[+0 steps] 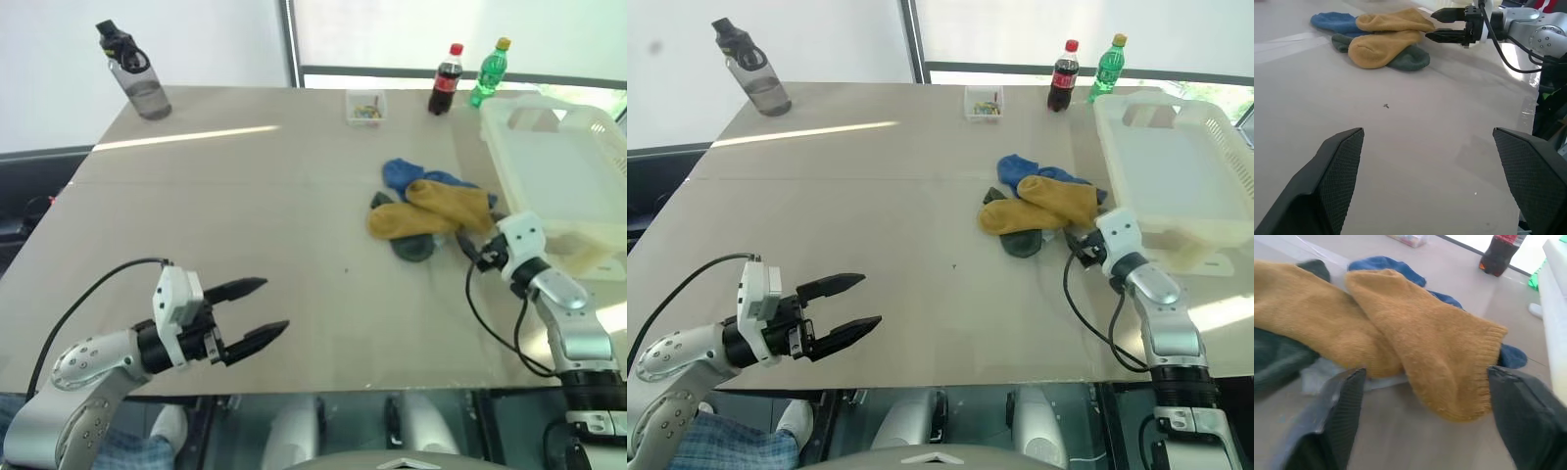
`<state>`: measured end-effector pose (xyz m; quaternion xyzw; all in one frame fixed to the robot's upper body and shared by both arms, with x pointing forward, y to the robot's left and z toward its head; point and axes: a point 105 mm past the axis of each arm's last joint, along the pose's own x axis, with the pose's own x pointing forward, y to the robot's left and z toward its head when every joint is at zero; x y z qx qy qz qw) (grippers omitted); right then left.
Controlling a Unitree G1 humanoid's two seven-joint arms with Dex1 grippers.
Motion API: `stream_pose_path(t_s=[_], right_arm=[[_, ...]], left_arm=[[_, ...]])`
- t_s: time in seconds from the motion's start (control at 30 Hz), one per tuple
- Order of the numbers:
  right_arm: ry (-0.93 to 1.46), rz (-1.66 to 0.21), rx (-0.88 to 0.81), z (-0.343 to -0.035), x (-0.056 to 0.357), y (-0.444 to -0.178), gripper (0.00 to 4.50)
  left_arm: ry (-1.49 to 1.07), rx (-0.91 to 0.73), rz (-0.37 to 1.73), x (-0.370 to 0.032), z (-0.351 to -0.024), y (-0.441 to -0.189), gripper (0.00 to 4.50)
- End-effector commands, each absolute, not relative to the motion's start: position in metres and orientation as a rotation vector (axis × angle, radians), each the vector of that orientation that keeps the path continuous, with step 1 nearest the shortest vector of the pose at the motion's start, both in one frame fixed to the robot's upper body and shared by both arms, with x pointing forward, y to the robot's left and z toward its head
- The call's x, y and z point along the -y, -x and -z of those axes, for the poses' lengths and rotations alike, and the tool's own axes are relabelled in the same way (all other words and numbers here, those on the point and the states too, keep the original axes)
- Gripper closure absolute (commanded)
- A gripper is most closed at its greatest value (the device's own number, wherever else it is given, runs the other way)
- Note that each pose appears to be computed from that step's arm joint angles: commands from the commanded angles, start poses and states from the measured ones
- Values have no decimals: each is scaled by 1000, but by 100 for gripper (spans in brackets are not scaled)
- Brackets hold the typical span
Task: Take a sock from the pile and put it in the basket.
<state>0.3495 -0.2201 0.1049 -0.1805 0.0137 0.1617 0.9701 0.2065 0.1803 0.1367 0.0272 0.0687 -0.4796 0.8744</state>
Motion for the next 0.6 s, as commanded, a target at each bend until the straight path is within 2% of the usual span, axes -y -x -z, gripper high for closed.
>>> stream_pose_path(t_s=[0.03,0.17,0.2,0.4,0.5,0.6], right_arm=[[413,-306,-14,-112,224,-353,228],[425,-311,-13,-113,224,-354,421],[429,-313,-14,-113,223,-354,440],[405,-349,55,-127,214,-351,440],[279,-494,154,-146,188,-337,440],[254,-638,154,-147,167,-321,440]], left_arm=[[-86,-92,1002,-177,-148,-206,0],[-83,-86,994,-176,-148,-207,0],[-82,-84,993,-176,-148,-208,0],[-71,-71,987,-172,-149,-210,0],[-68,-69,987,-170,-149,-211,0],[-65,-67,988,-169,-149,-211,0]])
